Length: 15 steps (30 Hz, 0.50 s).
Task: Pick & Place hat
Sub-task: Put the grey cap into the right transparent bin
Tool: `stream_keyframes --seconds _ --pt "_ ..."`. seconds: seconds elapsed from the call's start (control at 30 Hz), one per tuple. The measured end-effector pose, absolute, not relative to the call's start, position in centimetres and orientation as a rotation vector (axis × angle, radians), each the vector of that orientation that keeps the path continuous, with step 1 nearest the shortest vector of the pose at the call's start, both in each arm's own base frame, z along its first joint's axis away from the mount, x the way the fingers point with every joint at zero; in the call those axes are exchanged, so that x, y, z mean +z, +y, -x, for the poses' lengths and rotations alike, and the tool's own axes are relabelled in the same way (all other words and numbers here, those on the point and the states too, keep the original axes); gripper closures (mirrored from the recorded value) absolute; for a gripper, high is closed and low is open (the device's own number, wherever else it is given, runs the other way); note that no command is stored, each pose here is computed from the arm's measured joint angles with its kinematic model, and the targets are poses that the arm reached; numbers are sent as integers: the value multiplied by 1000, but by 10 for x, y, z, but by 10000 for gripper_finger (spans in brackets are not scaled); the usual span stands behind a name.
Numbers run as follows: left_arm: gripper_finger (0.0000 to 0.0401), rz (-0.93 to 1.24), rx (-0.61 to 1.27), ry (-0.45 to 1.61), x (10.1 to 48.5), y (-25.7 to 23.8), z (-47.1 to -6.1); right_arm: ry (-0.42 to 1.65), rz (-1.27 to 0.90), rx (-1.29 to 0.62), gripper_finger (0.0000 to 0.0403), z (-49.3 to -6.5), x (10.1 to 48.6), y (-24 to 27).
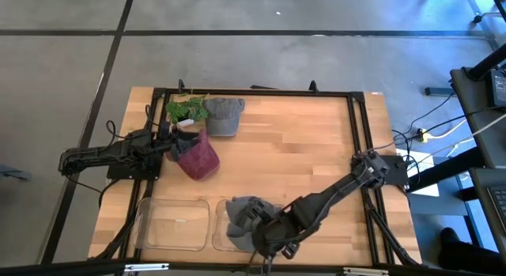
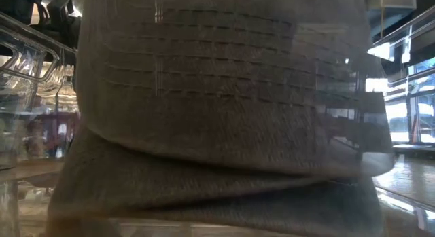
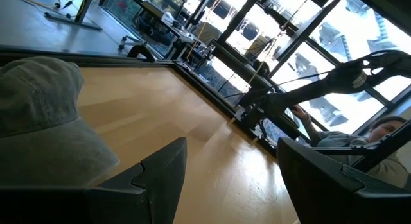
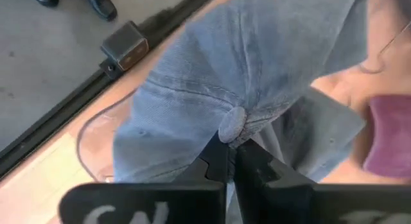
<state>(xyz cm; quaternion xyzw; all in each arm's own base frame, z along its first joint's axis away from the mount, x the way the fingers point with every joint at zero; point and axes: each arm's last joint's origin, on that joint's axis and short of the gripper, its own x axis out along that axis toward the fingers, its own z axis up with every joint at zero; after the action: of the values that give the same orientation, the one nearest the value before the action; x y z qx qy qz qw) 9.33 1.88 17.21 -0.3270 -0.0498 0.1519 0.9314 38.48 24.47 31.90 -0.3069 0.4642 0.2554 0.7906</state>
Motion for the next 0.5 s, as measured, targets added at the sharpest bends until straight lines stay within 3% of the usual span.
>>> stream_keyframes --seconds 0.2,0.5 --pt "166 671 284 -89 172 18 -94 1022 677 439 358 -389 318 236" --pt "166 657 276 -82 172 18 -94 1054 647 280 245 -401 314 212"
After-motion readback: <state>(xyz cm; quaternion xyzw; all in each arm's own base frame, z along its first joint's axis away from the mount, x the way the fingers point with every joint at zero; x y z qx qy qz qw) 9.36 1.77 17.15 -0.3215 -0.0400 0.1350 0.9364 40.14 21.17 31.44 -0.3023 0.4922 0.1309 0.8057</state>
